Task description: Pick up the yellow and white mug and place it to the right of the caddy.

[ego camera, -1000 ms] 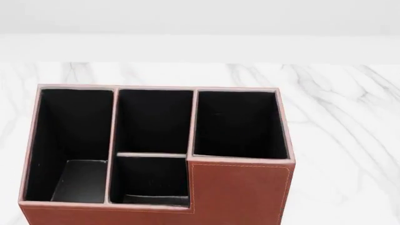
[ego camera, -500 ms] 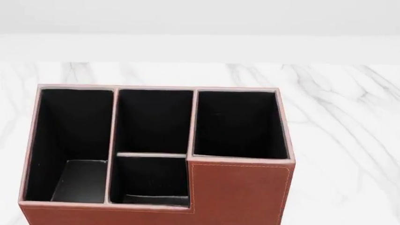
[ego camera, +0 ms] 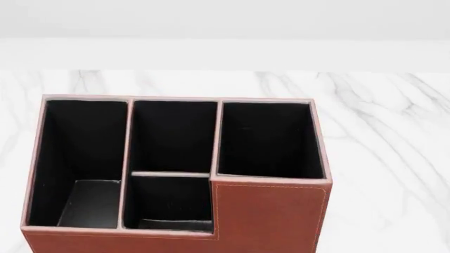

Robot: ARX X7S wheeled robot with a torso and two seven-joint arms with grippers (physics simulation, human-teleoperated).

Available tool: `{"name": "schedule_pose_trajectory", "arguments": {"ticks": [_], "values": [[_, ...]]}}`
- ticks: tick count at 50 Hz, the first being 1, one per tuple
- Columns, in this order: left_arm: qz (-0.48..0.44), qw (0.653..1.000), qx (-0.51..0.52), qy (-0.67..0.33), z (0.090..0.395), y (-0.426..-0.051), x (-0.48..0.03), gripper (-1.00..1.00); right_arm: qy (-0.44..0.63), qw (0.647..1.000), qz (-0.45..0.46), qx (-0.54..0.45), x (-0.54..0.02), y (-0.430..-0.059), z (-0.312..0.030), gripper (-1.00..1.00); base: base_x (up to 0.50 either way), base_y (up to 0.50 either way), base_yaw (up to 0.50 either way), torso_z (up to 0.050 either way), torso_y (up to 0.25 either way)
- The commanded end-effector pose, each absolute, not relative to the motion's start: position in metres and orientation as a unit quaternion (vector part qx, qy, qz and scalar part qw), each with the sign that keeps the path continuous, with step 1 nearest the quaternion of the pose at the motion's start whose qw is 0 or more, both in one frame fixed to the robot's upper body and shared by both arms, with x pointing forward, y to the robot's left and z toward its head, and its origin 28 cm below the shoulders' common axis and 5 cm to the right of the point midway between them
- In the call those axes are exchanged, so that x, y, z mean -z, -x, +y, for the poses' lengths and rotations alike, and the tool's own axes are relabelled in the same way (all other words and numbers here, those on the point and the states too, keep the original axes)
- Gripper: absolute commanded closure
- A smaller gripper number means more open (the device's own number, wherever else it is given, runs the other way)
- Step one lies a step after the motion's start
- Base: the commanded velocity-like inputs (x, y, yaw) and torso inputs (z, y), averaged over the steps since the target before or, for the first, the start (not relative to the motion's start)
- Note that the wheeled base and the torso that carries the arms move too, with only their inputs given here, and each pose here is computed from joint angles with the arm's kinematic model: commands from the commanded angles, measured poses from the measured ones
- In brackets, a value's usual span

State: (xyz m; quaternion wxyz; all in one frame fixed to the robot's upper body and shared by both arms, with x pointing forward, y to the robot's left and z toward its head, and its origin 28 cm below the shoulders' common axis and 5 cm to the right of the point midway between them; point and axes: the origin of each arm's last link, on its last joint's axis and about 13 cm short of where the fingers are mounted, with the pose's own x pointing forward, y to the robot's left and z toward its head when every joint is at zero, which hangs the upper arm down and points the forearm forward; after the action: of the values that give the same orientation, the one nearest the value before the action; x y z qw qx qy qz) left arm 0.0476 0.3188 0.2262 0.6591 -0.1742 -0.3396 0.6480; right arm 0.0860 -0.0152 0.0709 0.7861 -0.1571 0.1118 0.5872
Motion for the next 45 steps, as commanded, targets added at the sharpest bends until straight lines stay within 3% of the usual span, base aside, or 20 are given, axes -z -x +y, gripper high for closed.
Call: {"name": "schedule_pose_trajectory", "arguments": {"ticks": [1,26,45], "values": [[-0.338,0.660,-0.648,0.176,0.319,-0.048,-0.226,-1.00,0.152,0.795,0.125,-0.575,-0.061,-0.092,-0.014,-1.00,0.00,0.00,0.00,0.000,0.000],[-0.336,0.665,-0.642,0.178,0.318,-0.050,-0.226,-1.00,0.113,0.853,0.110,-0.498,-0.047,-0.118,-0.015,-1.00,0.00,0.00,0.00,0.000,0.000],[-0.335,0.669,-0.639,0.176,0.317,-0.052,-0.226,-1.00,0.072,0.873,0.128,-0.466,-0.032,-0.128,-0.008,-1.00,0.00,0.00,0.00,0.000,0.000]]}}
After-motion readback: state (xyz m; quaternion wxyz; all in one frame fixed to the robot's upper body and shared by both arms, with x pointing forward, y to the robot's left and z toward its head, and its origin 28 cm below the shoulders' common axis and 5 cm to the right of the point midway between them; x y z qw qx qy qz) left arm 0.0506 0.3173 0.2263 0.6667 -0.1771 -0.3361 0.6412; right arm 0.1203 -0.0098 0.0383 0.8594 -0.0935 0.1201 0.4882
